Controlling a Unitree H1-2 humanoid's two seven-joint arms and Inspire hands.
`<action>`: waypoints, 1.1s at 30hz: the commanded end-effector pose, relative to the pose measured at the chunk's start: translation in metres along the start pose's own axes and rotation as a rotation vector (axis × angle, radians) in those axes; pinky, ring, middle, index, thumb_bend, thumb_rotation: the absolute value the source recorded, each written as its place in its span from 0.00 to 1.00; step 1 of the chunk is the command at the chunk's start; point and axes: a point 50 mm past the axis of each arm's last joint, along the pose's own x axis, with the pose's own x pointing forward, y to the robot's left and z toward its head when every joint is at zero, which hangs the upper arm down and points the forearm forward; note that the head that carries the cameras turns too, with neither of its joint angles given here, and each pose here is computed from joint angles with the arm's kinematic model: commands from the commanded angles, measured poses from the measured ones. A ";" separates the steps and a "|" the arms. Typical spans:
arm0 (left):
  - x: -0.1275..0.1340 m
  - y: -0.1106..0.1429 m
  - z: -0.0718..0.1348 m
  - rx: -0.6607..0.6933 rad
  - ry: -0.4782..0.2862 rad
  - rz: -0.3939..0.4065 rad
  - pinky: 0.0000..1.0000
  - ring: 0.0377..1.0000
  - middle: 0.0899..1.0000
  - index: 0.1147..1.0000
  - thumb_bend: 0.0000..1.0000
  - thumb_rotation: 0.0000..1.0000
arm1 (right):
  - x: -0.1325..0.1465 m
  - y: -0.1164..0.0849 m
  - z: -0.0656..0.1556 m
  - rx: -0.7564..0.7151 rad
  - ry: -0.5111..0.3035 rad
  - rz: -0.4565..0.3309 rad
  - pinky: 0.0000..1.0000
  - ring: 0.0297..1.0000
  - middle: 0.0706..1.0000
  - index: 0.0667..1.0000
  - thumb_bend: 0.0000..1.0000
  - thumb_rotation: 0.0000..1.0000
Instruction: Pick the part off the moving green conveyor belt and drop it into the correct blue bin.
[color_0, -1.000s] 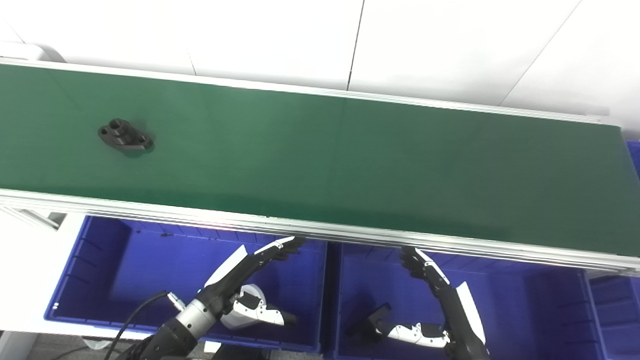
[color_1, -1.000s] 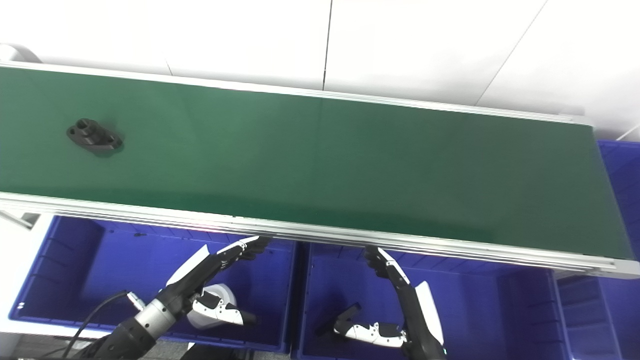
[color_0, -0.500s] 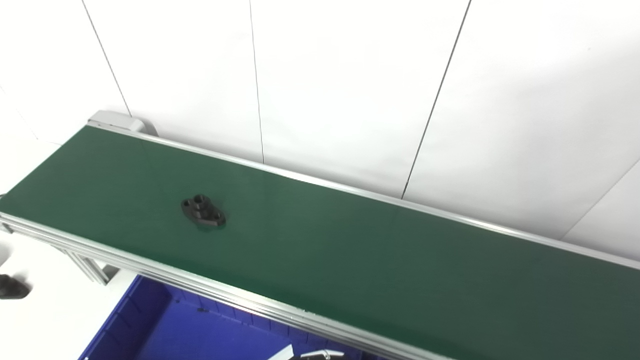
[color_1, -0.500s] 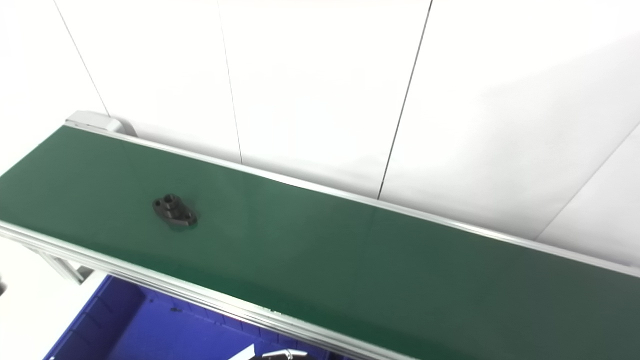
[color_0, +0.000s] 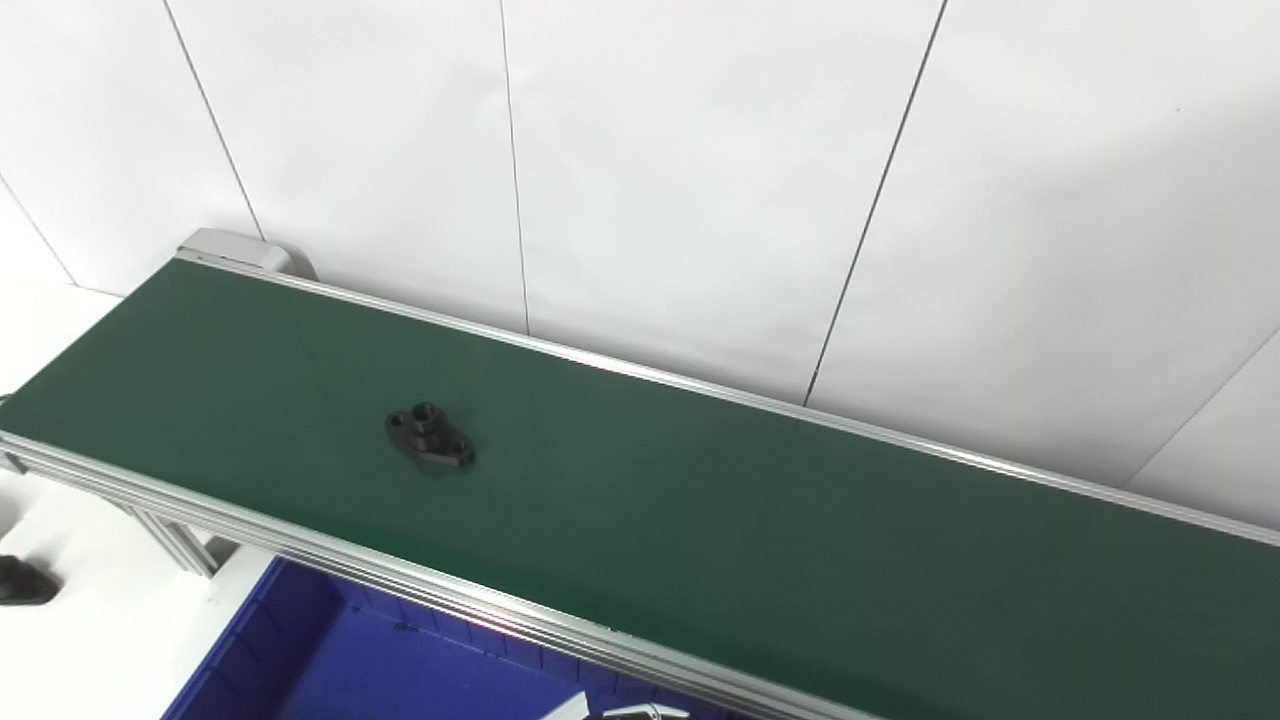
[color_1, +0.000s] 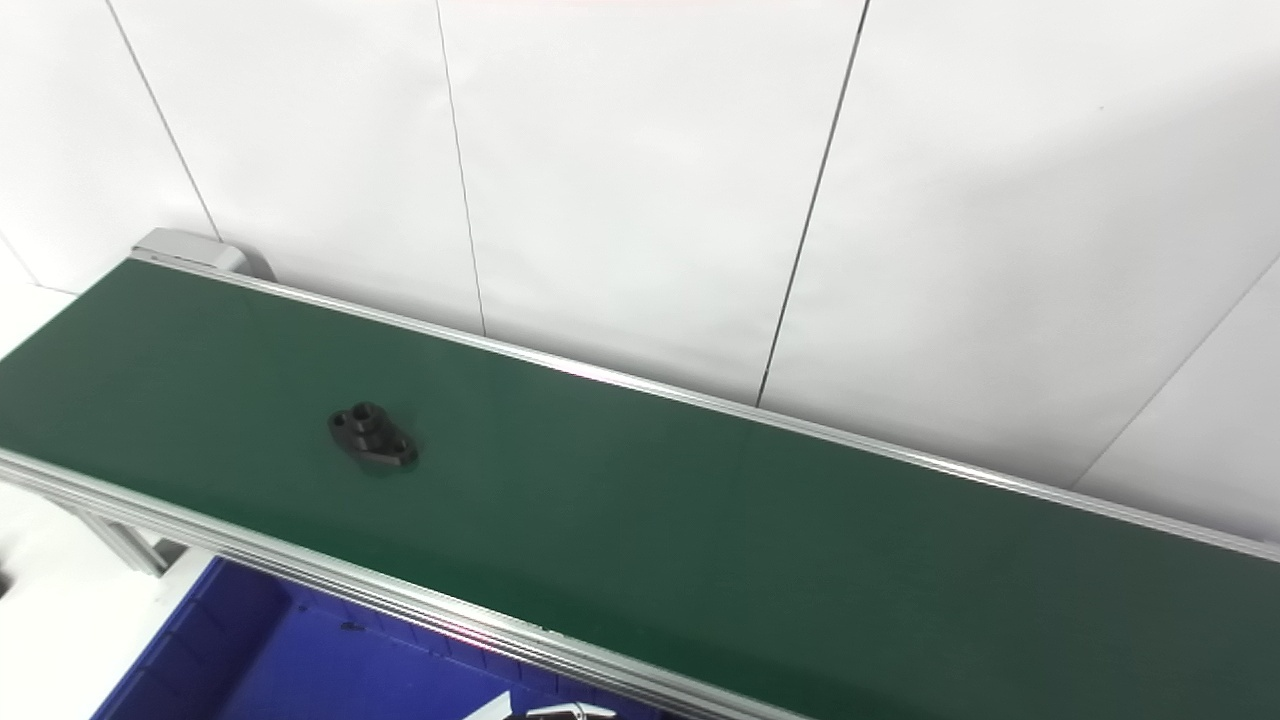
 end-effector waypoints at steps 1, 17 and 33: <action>0.004 0.006 0.007 0.001 -0.058 0.012 0.78 0.81 0.83 0.80 0.89 0.27 | 0.001 -0.001 0.007 0.003 -0.066 -0.015 0.74 0.83 0.83 0.89 0.84 0.18; -0.001 0.010 0.008 0.012 -0.061 0.002 0.80 0.83 0.85 0.82 0.88 0.29 | 0.000 0.001 0.011 0.004 -0.077 -0.019 0.74 0.81 0.82 0.87 0.84 0.20; -0.008 0.022 0.020 -0.002 -0.098 0.015 0.84 0.87 0.89 0.87 0.85 0.23 | 0.002 0.001 0.031 -0.002 -0.121 -0.031 0.83 0.81 0.81 0.86 0.85 0.26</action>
